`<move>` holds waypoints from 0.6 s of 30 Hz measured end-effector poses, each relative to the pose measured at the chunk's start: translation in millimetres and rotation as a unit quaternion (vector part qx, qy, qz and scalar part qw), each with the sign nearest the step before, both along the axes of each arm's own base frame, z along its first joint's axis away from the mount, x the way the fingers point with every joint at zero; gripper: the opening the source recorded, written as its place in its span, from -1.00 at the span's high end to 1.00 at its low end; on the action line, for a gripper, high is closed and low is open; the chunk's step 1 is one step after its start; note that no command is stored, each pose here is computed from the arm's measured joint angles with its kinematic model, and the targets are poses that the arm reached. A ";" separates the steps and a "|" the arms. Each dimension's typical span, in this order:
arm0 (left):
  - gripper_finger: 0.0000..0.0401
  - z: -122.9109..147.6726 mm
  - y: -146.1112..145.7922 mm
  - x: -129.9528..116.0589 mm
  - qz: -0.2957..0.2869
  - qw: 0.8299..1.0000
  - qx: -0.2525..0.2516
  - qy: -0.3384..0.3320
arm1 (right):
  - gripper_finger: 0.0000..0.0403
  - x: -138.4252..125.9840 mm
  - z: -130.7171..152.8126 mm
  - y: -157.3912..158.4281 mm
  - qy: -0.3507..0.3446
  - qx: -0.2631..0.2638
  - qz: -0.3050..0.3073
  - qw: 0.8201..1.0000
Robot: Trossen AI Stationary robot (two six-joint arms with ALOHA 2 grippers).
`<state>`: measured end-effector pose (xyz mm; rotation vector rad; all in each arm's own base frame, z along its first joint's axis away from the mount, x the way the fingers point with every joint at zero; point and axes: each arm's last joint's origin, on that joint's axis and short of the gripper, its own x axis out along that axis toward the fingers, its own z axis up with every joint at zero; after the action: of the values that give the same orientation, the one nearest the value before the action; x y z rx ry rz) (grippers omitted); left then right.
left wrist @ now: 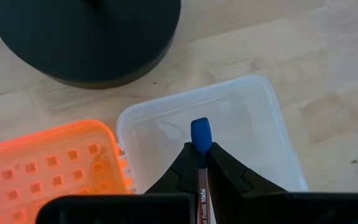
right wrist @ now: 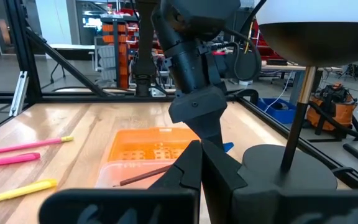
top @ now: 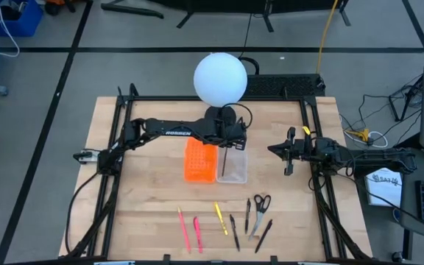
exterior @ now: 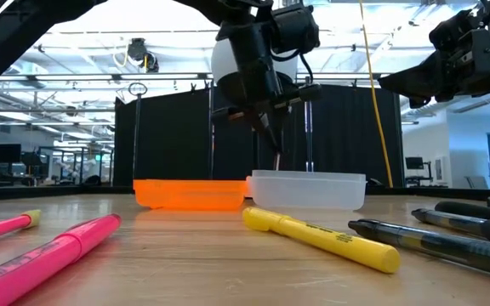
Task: Pick & place school supplies into a supply box
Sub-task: Put the brown pencil into the pencil box
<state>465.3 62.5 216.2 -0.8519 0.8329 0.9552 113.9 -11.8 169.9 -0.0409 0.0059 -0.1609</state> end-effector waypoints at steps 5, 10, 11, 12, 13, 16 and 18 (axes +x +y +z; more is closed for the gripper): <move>0.92 -0.8 -3.6 0.6 0.006 1.000 0.025 0.004 | 1.00 0.0 0.6 0.0 -0.003 0.000 0.000 1.000; 0.92 -8.0 -8.5 3.4 0.007 0.999 0.040 0.011 | 1.00 0.0 0.7 -0.1 -0.003 -0.001 -0.001 1.000; 0.92 -9.8 -9.5 3.9 0.005 0.999 0.040 0.013 | 1.00 0.0 0.7 -0.1 -0.003 -0.001 -0.001 1.000; 0.92 -12.9 -9.6 4.3 0.005 0.999 0.038 0.018 | 1.00 0.0 0.8 -0.1 -0.004 -0.001 -0.001 1.000; 0.92 -16.7 -9.7 4.8 0.004 0.999 0.037 0.024 | 1.00 0.0 1.3 -0.1 -0.006 -0.001 -0.002 1.000; 0.92 -27.0 -9.9 7.1 0.001 0.999 0.030 0.034 | 1.00 0.0 1.5 -0.1 -0.007 -0.003 -0.002 1.000; 0.93 -30.9 -10.1 7.6 0.001 0.999 0.029 0.038 | 1.00 0.0 1.4 -0.1 -0.007 -0.003 -0.002 1.000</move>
<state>473.0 52.3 185.3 -0.7705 0.8668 1.0132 113.9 -11.9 171.3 -0.0455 -0.0077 -0.1653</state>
